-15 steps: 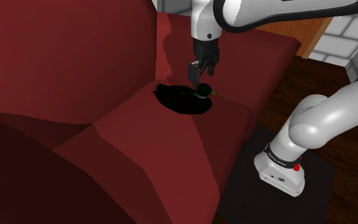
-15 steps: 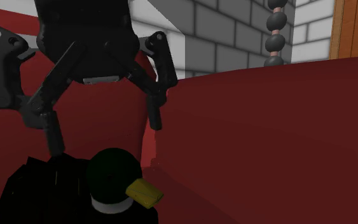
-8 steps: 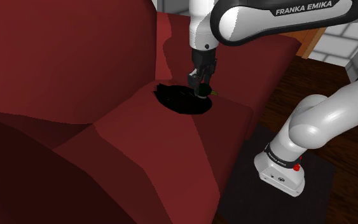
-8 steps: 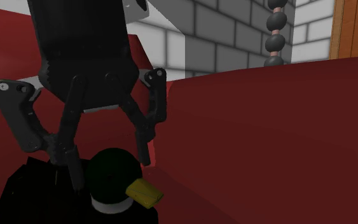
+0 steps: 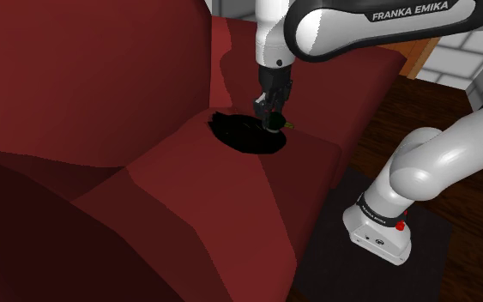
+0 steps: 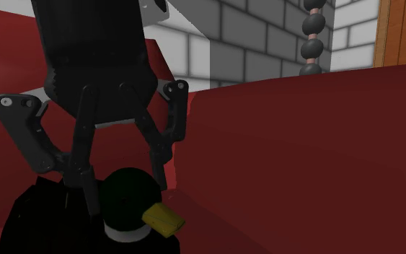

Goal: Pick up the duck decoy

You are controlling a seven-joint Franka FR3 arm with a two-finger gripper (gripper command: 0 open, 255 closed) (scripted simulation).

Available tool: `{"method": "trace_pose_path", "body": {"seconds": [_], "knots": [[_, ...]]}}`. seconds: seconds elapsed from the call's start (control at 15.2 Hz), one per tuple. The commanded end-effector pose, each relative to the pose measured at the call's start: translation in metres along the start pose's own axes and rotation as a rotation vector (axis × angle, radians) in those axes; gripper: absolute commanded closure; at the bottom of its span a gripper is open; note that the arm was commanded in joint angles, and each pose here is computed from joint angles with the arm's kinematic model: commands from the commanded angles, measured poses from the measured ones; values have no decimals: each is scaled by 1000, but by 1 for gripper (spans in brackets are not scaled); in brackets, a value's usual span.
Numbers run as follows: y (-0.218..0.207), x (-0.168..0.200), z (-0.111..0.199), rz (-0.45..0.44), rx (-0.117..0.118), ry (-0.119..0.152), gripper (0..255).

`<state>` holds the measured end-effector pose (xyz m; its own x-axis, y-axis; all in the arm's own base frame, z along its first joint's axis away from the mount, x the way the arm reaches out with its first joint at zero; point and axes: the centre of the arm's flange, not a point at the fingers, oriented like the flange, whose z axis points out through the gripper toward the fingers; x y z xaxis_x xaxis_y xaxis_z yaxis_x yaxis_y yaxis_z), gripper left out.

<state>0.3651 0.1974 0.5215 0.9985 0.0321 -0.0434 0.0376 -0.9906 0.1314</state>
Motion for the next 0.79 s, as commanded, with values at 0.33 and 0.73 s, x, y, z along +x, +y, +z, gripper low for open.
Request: {"method": "trace_pose_path", "body": {"seconds": [0.33,0.73], "knots": [[3,-1,-25,1,-1,-3,255],[7,-2,-56,1,-1,-3,255]]}}
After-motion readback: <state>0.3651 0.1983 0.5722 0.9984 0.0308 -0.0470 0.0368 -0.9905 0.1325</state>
